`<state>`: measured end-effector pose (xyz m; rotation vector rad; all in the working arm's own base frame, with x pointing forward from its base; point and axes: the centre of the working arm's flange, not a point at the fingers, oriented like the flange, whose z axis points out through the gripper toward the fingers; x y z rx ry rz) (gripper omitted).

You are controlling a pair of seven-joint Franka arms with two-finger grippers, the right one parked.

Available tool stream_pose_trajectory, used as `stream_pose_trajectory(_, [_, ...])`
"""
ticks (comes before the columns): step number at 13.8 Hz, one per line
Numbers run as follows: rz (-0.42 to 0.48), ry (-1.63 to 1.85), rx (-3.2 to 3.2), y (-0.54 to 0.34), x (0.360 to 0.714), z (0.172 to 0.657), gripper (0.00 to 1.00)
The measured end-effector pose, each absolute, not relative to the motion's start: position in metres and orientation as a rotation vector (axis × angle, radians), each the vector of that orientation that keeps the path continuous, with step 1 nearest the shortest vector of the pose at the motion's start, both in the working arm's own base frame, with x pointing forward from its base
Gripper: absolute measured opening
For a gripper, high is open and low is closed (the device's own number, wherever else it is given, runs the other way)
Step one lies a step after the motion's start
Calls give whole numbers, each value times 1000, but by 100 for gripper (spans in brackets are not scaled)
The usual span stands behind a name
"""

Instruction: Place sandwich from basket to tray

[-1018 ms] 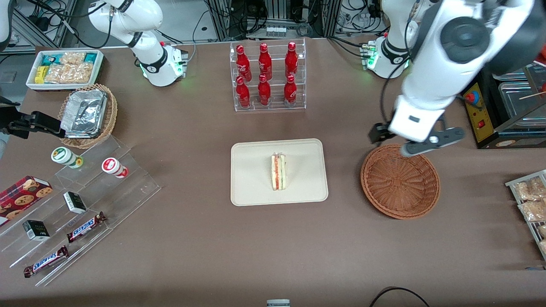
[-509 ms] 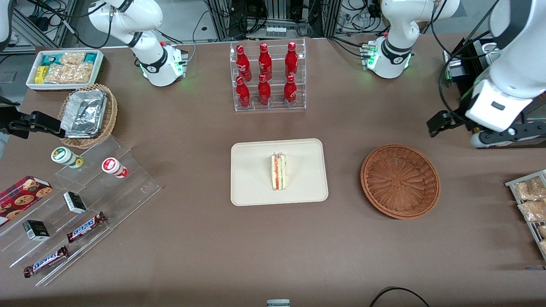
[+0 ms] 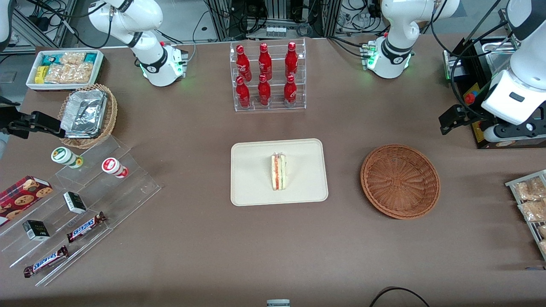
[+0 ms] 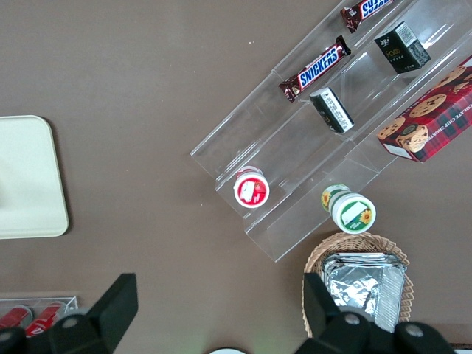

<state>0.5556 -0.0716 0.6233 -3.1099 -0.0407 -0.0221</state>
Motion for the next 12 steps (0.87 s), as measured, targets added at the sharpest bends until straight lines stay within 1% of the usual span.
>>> stream_pose_trajectory(5, [-35, 20, -3112, -71, 560, 626, 100])
stream_pose_trajectory(12, [-6, 49, -3109, -41, 566, 622, 100])
